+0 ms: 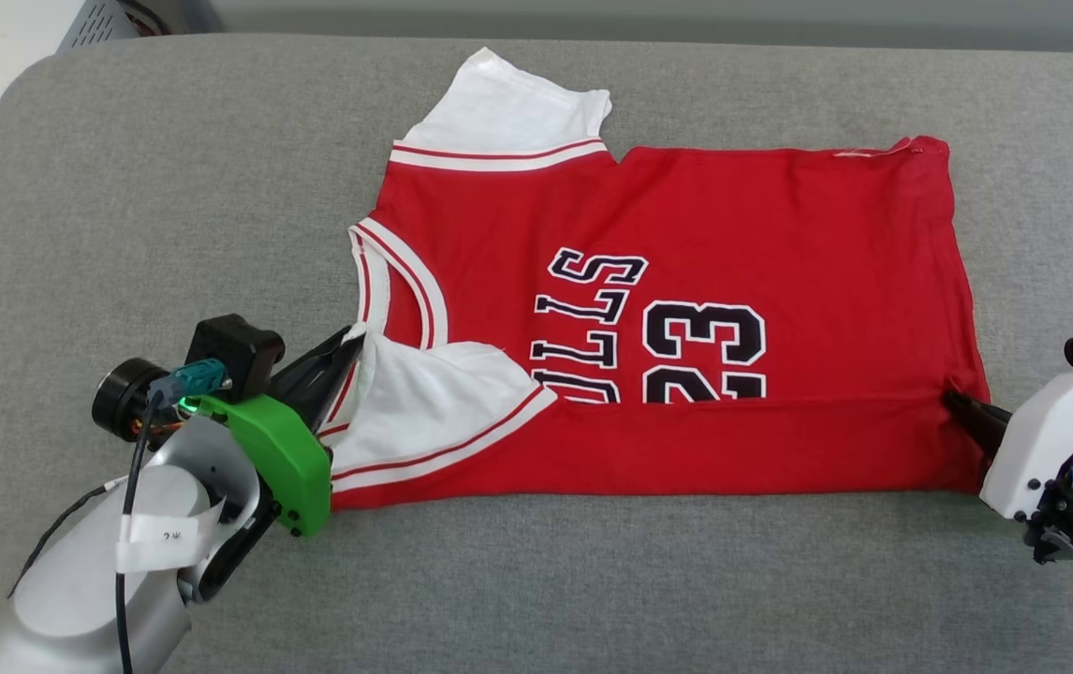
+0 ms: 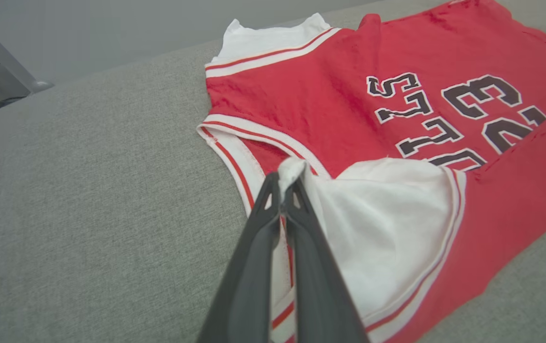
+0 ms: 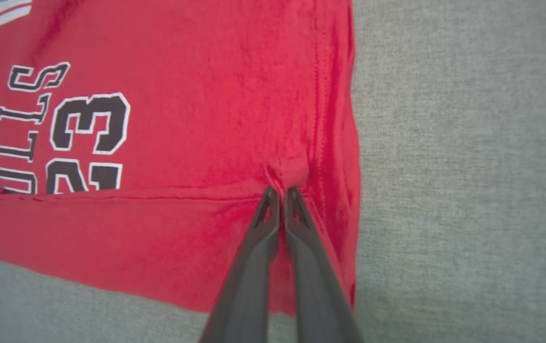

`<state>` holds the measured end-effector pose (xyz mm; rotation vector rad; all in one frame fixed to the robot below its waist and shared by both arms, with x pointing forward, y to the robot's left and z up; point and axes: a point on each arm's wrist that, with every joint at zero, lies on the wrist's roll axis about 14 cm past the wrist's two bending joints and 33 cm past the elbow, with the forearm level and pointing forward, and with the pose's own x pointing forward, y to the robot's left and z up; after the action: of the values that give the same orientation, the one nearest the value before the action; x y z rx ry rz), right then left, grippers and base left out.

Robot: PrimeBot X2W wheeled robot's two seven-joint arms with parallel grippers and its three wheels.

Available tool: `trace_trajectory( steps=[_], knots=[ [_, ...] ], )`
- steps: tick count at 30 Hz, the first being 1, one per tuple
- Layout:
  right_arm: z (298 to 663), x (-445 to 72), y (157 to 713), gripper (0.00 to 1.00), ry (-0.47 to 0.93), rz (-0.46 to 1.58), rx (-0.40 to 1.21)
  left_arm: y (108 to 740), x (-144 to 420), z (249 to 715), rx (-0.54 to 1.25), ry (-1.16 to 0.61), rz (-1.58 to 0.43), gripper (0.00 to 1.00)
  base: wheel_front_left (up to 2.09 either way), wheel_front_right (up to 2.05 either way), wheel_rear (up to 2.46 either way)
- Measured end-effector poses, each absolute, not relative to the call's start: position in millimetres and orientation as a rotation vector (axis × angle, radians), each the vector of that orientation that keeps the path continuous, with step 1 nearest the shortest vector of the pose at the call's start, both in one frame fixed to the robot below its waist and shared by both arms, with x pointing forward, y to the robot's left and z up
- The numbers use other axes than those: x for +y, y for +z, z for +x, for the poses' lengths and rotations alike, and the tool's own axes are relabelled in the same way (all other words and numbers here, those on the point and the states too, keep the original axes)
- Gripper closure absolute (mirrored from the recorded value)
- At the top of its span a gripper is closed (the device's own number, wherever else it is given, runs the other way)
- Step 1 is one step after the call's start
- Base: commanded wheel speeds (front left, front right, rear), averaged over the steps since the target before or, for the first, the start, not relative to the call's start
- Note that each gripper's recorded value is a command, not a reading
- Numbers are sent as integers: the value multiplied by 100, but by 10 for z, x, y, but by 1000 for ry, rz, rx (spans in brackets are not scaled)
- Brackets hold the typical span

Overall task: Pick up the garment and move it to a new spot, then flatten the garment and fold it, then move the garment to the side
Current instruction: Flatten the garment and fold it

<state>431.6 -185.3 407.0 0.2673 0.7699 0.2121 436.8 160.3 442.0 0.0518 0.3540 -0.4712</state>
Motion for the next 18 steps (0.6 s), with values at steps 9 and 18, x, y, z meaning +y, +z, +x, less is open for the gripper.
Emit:
trace_trajectory(
  steps=[9,18],
  knots=[
    [4391,-1880,3929,6,194,264,788,4130,1659,4476,424,-434,53,0,0,0,0],
    [4434,-1876,4147,0,219,208,694,4180,1790,4479,395,-332,1,0,0,0,0]
  ],
)
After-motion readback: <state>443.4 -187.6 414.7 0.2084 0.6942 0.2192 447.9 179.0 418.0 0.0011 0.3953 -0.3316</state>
